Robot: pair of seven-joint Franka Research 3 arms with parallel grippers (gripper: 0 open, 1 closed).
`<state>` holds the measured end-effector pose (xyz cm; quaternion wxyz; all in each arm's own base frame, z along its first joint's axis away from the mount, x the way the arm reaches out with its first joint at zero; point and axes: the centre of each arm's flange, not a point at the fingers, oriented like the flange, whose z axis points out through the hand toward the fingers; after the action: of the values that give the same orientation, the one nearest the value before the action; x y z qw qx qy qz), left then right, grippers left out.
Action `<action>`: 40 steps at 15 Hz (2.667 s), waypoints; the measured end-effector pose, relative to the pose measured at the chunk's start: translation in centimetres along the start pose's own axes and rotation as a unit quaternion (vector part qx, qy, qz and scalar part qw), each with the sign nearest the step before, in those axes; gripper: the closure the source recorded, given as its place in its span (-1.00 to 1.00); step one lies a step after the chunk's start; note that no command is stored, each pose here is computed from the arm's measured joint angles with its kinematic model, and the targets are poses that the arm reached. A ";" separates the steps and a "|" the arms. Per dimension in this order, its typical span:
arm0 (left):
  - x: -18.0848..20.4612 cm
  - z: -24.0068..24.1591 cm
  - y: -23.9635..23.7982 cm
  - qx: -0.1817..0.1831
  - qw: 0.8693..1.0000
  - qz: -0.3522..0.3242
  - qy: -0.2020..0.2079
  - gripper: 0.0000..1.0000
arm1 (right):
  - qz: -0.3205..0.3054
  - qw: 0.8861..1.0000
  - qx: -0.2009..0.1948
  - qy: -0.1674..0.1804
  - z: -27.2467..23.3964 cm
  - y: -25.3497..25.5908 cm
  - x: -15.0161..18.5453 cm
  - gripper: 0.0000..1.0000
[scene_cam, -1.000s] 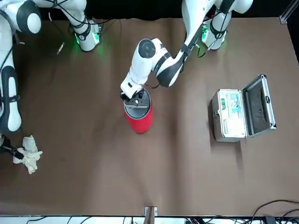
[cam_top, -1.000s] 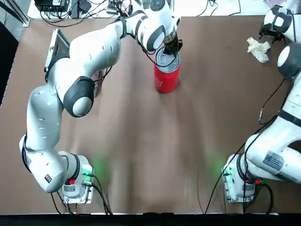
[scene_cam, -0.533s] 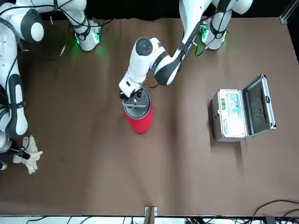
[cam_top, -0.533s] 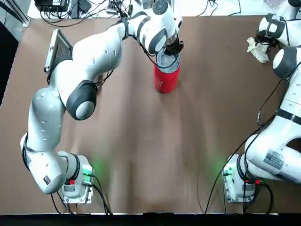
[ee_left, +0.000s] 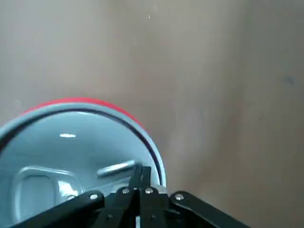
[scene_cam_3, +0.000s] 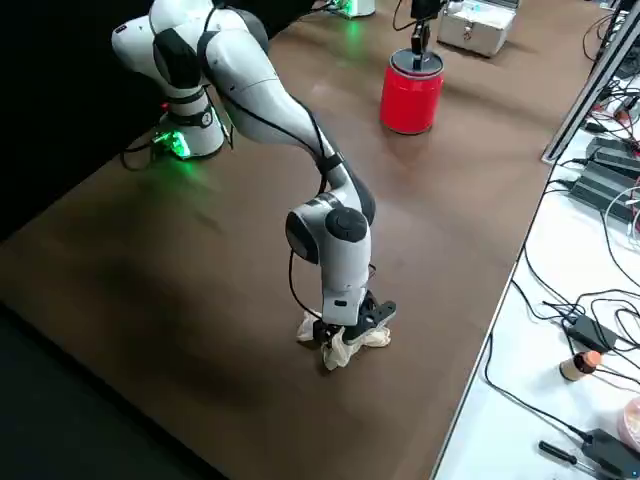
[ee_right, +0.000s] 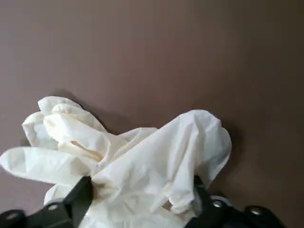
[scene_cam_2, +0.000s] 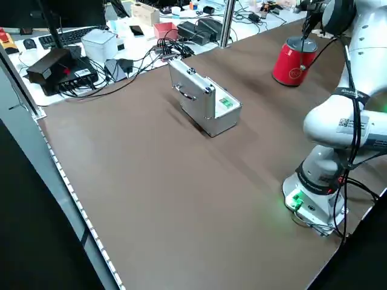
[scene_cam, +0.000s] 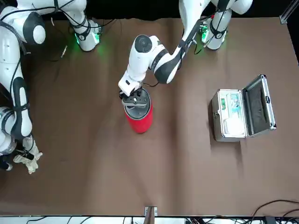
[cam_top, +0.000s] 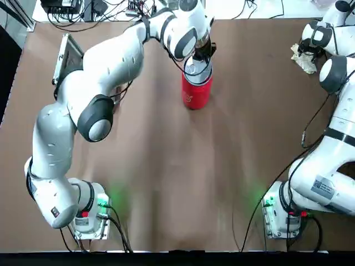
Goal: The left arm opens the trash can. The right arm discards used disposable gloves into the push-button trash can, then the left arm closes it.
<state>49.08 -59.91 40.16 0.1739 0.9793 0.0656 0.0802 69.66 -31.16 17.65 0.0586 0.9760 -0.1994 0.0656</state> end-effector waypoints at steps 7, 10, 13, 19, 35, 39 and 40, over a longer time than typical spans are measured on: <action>4.0 -9.7 -1.4 0.010 0.999 -0.031 0.014 0.67 | 0.021 1.000 0.001 0.003 -0.2 0.0 0.2 -0.03; 7.0 -14.0 -3.8 0.023 0.999 -0.030 0.021 0.11 | 0.024 1.000 0.001 0.004 -0.3 0.0 0.3 0.60; 10.3 -17.8 -7.6 0.052 0.998 -0.022 0.015 -0.50 | 0.027 1.000 0.001 0.004 -0.3 0.2 0.3 0.93; 13.5 -25.3 -16.2 0.131 0.989 0.053 -0.051 -1.00 | 0.032 0.999 -0.002 -0.002 -0.6 0.7 0.4 0.96; 15.5 -30.2 -30.4 0.163 0.977 0.097 -0.095 -1.00 | 0.012 0.996 0.003 -0.093 -15.6 -2.5 0.5 0.96; 15.7 -30.2 -30.7 0.163 0.978 0.095 -0.094 -1.00 | -0.013 0.990 0.030 -0.134 -25.3 -8.3 -1.7 0.96; 15.7 -30.2 -30.7 0.163 0.977 0.095 -0.095 -1.00 | -0.022 0.989 0.040 -0.144 -27.7 -10.3 -2.6 0.96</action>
<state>55.89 -18.88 59.48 0.0090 0.9994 -0.0324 -0.0084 68.48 -16.83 43.59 -0.0083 0.9810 -0.1813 -0.0691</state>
